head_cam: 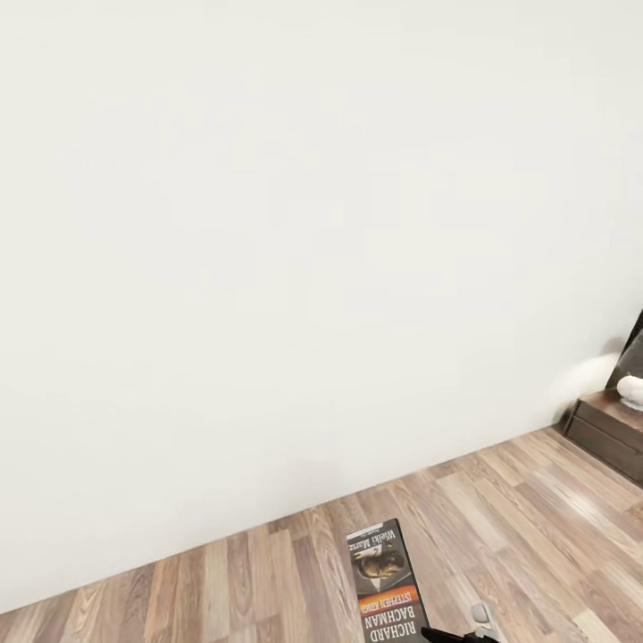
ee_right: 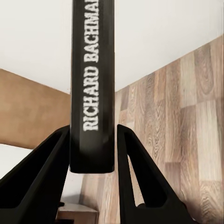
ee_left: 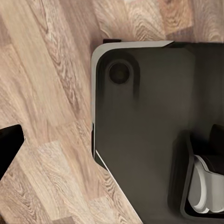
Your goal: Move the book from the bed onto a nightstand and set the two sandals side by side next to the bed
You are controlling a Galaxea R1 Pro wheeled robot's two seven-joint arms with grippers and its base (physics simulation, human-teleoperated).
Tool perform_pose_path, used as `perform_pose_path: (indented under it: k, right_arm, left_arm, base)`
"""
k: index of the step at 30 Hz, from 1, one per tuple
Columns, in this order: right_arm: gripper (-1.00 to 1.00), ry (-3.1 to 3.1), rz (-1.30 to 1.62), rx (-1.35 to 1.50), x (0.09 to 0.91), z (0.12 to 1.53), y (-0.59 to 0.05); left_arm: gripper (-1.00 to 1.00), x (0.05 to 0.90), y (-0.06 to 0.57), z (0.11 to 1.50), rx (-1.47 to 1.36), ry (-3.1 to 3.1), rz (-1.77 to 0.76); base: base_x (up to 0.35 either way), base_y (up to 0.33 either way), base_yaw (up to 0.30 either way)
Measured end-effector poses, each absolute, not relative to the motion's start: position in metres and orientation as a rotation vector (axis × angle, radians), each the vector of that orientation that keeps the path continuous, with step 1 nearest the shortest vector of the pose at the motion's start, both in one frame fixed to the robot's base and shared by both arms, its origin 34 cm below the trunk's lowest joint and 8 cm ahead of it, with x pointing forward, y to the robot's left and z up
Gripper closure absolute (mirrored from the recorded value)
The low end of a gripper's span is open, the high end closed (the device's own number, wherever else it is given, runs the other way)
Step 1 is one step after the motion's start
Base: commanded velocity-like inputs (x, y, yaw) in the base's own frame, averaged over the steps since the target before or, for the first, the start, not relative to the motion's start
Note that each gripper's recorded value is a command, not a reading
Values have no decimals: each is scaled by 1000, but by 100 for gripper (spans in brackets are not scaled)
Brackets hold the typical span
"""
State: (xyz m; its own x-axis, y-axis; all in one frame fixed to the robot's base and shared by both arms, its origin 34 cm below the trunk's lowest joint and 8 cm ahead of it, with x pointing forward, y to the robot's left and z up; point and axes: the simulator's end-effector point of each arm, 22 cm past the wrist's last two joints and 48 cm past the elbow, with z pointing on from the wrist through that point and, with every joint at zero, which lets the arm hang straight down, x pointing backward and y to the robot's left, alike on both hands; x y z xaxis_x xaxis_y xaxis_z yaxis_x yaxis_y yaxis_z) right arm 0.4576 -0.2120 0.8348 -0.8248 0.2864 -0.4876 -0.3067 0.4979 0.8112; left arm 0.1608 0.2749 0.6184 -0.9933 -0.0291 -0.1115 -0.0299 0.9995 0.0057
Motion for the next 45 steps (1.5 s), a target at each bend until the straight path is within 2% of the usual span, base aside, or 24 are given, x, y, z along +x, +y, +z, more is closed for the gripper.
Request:
perform_pose_path:
  k: [6,19,35,45]
  right_arm:
    - [100,2162,1334,-16,458,835,-212]
    - [100,2161,1333,-14,458,835,-213]
    - [100,2162,1334,-16,458,835,-211]
    - [100,2161,1334,-15,458,835,-212]
  left_arm:
    - [-100,161,275,618,-46,3030,11]
    - [-100,161,276,618,-46,3030,12]
    - [-100,161,276,618,-44,3029,13]
    - [-100,161,275,618,-44,3029,12]
  base:
    - [194,99,-283]
    - [27,157,-275]
    - [22,186,-78]
    - [141,242,-222]
